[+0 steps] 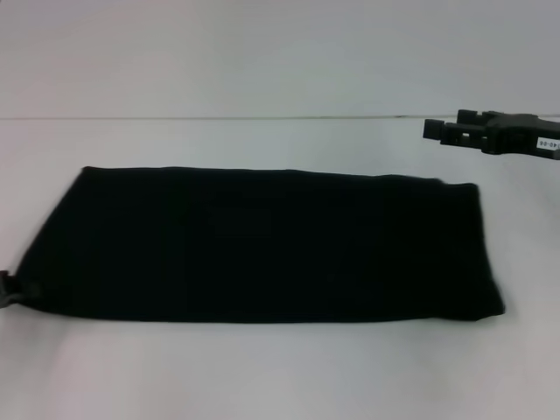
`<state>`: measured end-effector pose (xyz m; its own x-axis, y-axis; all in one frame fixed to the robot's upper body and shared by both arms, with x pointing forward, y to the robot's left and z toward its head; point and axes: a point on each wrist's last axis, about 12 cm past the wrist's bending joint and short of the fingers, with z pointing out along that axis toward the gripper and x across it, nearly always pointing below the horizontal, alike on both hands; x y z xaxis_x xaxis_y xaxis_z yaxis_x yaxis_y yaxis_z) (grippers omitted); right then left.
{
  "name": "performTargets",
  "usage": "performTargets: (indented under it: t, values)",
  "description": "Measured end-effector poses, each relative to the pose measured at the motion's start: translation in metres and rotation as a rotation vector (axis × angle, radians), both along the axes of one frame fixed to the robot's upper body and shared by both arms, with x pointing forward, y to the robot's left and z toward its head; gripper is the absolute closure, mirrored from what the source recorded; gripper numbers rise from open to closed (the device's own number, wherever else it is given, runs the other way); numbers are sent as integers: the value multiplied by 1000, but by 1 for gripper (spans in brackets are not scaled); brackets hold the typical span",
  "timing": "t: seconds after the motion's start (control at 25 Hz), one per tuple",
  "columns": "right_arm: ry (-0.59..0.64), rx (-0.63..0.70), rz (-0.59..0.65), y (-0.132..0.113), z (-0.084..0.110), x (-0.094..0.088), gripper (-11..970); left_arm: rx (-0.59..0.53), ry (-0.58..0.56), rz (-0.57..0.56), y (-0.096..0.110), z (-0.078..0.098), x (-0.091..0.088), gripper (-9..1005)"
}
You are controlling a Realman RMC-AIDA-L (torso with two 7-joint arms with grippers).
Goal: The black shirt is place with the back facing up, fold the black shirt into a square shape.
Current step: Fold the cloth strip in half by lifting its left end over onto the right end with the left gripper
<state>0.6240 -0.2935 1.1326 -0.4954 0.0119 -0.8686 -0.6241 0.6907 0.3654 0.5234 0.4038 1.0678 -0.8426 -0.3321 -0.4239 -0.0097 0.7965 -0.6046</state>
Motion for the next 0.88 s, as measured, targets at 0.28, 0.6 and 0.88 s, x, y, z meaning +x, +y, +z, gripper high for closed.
performTargets:
  t: [0.28, 0.6, 0.88]
  values:
    - [-1, 2, -22, 10, -2, 7, 35, 122, 5, 44, 35, 12, -15, 969]
    - [-1, 4, -43, 13, -3, 9, 34, 189, -30, 135, 74, 31, -29, 967]
    - [-15, 9, -79, -1, 0, 9, 36, 40, -130, -50, 37, 59, 2, 965]
